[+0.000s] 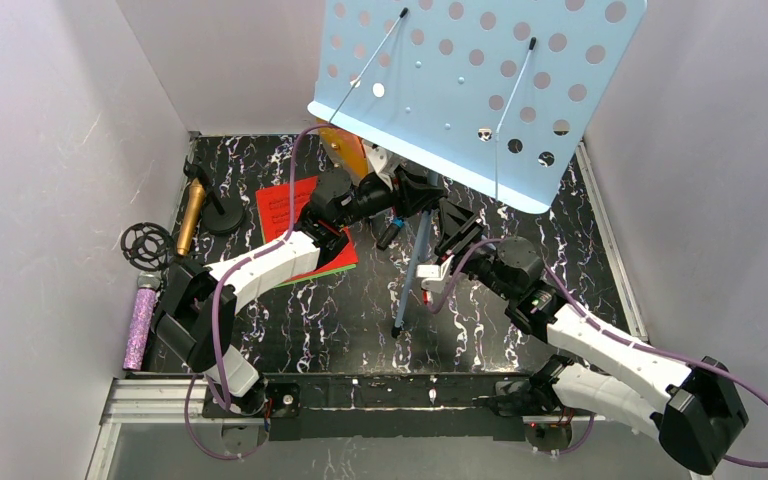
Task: Pack up the instrument practice props
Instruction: Unscrew the knob on the music stand.
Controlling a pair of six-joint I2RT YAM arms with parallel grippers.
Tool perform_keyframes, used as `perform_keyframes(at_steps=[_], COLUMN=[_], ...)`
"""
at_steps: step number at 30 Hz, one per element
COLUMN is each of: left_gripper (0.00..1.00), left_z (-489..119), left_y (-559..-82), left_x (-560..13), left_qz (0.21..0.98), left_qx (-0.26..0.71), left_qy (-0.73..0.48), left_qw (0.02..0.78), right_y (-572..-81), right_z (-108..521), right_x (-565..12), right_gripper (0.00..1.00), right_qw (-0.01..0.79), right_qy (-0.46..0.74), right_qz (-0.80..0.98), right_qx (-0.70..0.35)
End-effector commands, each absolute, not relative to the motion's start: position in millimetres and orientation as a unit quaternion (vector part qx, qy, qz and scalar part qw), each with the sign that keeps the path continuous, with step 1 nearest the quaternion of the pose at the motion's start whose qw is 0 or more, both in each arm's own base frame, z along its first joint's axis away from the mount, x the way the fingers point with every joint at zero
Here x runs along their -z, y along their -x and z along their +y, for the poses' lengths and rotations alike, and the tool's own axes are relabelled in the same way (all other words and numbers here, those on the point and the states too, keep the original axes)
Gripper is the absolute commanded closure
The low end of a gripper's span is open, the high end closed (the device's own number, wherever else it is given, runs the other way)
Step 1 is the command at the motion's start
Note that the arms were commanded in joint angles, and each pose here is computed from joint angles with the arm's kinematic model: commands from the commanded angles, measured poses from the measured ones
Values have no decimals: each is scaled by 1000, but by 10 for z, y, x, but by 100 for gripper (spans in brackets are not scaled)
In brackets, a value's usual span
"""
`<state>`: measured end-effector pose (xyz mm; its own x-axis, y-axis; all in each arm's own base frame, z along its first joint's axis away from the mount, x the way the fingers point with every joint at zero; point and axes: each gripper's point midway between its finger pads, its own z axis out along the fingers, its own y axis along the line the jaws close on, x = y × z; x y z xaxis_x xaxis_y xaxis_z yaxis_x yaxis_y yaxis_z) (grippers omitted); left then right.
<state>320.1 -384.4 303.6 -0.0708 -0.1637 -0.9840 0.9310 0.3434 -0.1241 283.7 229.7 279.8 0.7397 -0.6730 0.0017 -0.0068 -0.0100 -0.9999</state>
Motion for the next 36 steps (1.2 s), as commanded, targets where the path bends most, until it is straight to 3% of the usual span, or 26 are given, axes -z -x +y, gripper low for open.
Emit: perform_keyframes(at_steps=[1,4,9,13,19,26,36], left_gripper=[100,100,100,100,100,100,100], left_z=[-3823,-3823,-3819,-3803,-3806,-3802,-3788], left_y=[-3124,-3131,-3140,-3156,-3162,-3166,-3165], left_x=[-2159,-2146,-2139,-2104,-2073,-2066,-2109], left_qz=[679,681,682,686,689,689,687], left_qx=[449,448,444,435,433,431,429], left_qy=[-330,-330,-331,-333,-334,-336,-337], left_qw=[478,477,478,478,476,476,480], right_y=[-2947,-2928,-2842,-2739,-2502,-2541,-2675], right_z=[2090,2112,2123,2077,2111,2050,2061], right_x=[-2469,-2504,-2837,-3079,-3166,-3119,-3198], right_gripper=[99,98,58,35,23,9,9], right_qw=[546,560,660,713,736,683,599], right_qy=[733,726,636,535,375,103,-147], right_qz=[253,259,335,444,551,659,656], right_qx=[317,306,219,90,-119,-296,-435])
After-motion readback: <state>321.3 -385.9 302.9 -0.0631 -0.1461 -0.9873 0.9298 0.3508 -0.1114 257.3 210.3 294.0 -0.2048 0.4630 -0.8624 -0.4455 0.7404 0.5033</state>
